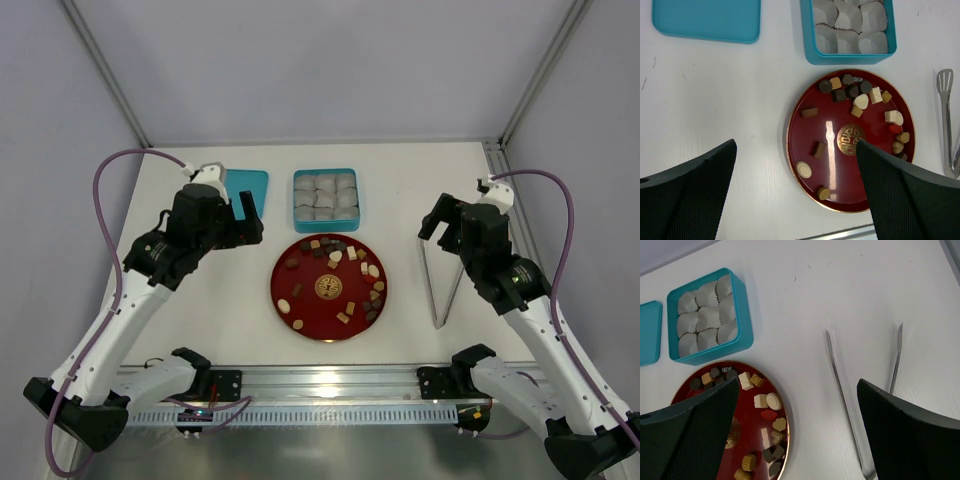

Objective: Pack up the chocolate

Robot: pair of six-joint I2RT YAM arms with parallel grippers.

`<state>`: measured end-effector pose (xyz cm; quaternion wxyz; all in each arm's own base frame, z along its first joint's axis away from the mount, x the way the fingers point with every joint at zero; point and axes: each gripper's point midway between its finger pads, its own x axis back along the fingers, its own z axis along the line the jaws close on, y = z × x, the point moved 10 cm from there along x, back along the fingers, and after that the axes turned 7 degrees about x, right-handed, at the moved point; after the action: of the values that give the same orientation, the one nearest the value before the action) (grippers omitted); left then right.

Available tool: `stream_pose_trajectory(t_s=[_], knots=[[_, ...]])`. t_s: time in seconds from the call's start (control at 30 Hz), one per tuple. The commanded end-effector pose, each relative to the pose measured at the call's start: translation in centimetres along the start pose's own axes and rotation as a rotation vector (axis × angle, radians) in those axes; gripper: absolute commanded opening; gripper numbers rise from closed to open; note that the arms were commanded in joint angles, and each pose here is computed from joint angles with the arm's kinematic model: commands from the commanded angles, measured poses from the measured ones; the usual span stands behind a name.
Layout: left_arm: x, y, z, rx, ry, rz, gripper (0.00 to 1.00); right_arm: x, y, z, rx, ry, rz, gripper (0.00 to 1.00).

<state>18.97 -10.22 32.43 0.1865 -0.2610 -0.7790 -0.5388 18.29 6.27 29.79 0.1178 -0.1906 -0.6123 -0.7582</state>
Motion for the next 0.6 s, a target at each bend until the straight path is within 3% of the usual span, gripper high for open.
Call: stream_pose_trajectory(t_s=[0.0,0.3,0.43,0.57], knots=[[0.1,0.4,-0.1,-0.001,-0.022,-0.022,1.0,0.4,0.3,-0.2,0.006,-0.004,-0.008,1.0],[0.1,0.3,-0.2,-0.005,-0.03,-0.01,1.0,-1.3,-0.7,-0.3,0.096,-0.054,0.166,1.0],[0.1,0.1,-0.4,-0.002,-0.06,0.009,1.0,-4.3,-2.6,-2.2,0.062,-0.117,0.342,1.0],[-0.1,-0.1,-0.7,-0.004,-0.092,0.029,1.0,-6.0,-4.8,-3.9,0.001,-0.153,0.43,1.0]])
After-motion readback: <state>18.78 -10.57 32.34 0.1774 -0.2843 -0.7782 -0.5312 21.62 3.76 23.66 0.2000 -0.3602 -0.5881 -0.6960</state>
